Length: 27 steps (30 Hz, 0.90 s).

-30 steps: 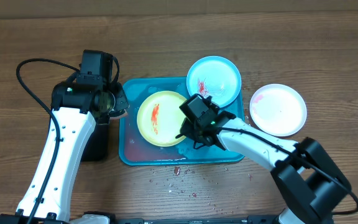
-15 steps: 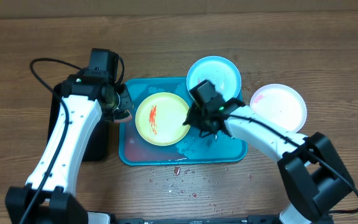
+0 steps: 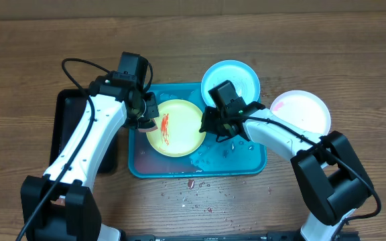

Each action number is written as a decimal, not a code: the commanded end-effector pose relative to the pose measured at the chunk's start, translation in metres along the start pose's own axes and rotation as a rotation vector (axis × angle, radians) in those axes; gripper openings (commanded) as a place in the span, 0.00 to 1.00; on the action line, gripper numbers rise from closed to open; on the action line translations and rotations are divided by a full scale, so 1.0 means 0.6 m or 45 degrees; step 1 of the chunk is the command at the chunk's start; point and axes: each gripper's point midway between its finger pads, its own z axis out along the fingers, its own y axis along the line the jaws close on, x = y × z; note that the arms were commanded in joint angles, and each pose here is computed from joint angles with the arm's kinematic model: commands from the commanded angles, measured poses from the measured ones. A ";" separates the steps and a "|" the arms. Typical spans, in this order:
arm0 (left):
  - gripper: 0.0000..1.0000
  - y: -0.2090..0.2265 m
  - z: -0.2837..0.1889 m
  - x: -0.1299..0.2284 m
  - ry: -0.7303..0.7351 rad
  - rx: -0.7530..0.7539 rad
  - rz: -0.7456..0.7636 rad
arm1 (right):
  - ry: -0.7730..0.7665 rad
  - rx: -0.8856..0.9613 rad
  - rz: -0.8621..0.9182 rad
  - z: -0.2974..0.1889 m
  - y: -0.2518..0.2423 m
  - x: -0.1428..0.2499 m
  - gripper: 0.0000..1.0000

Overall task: Clean dirty plates on tray and stack at the side
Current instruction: 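Bring the sponge with the left gripper onto the yellow plate and scrub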

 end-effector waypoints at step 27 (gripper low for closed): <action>0.04 -0.001 0.149 0.003 0.121 -0.065 0.305 | 0.120 0.015 0.111 0.034 0.010 0.046 0.04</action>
